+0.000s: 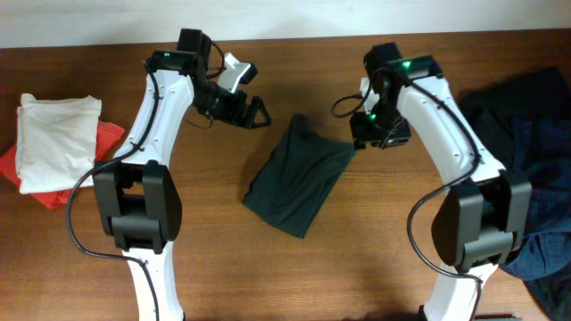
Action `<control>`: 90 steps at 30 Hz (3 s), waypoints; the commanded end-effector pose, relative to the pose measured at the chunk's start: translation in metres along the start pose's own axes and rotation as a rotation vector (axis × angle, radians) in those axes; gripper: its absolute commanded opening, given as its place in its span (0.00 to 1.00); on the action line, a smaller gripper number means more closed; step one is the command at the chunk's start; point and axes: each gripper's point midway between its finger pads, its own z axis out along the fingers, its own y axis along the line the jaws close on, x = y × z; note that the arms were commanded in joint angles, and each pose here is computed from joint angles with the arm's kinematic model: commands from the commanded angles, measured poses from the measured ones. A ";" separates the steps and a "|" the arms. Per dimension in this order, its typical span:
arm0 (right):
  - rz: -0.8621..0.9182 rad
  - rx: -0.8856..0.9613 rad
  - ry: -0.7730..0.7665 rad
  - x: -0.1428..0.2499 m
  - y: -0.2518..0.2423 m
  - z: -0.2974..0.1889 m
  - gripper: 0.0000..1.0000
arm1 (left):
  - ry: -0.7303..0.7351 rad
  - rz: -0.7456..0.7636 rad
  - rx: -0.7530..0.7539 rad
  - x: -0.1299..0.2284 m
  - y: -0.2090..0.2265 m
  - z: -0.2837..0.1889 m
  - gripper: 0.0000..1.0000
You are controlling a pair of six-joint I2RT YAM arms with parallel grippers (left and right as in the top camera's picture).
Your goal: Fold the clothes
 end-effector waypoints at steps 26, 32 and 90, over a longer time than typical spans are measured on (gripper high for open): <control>0.079 0.046 0.021 0.010 -0.042 -0.016 0.59 | 0.052 -0.013 -0.257 -0.016 0.081 -0.004 0.01; 0.123 0.048 0.018 0.010 -0.059 -0.018 0.59 | -0.170 -0.159 -0.475 -0.010 0.138 -0.174 0.00; 0.092 -0.217 0.301 0.076 -0.012 -0.033 0.99 | 0.239 -0.346 -0.447 0.041 0.040 -0.085 0.99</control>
